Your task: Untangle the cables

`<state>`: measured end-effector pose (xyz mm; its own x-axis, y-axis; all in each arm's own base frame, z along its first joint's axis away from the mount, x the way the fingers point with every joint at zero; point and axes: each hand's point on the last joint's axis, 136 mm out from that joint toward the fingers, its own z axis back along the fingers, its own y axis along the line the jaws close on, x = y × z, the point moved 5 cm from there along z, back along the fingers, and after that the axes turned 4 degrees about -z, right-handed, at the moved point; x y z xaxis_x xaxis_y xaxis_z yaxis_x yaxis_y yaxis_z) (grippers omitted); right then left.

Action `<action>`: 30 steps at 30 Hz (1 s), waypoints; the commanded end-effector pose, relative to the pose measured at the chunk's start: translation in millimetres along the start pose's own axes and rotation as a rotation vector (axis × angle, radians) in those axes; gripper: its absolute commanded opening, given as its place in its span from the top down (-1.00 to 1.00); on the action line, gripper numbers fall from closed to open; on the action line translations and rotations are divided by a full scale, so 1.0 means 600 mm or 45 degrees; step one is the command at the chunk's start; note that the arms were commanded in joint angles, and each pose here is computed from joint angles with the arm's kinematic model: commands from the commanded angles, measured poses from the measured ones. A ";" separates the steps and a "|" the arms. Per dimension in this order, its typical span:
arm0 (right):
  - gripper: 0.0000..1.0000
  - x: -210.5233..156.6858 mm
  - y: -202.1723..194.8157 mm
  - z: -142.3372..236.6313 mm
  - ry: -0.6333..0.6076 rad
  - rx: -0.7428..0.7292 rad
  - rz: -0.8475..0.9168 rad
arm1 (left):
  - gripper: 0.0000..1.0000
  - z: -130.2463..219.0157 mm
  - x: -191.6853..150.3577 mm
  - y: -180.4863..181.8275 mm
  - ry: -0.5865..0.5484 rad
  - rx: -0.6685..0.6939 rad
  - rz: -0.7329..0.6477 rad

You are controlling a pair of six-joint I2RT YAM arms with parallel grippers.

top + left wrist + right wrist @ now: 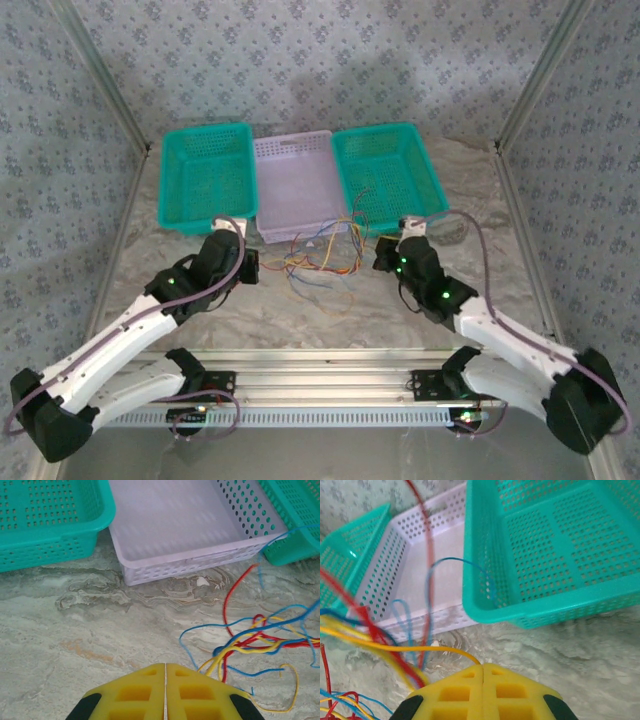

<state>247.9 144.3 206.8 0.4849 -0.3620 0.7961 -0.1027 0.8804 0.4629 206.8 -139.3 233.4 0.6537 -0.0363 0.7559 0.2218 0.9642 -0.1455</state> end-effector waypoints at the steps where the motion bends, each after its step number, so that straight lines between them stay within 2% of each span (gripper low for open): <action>1: 1.00 0.005 -0.045 0.034 -0.025 -0.133 -0.016 | 1.00 0.012 0.009 0.012 0.004 0.073 0.006; 11: 1.00 0.041 -0.080 0.101 -0.095 -0.201 -0.034 | 1.00 0.003 0.006 -0.003 0.093 0.013 -0.027; 22: 1.00 0.099 -0.117 0.161 -0.228 -0.373 -0.122 | 1.00 -0.005 0.012 0.011 0.195 0.162 -0.081; 25: 1.00 0.108 -0.104 0.160 -0.237 -0.305 -0.127 | 1.00 -0.010 0.013 0.006 0.209 0.143 -0.084; 27: 1.00 0.110 -0.078 0.144 -0.220 -0.151 -0.084 | 1.00 -0.013 0.013 -0.001 0.208 0.106 -0.076; 30: 1.00 0.086 -0.037 0.112 -0.094 0.100 -0.083 | 1.00 -0.011 0.024 -0.022 0.161 -0.005 -0.060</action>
<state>211.4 56.0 263.9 0.3554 -0.4752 0.8049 0.0427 0.8685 0.4938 215.4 -143.6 224.3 0.7620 -0.1243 0.6356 0.2042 0.9775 -0.0537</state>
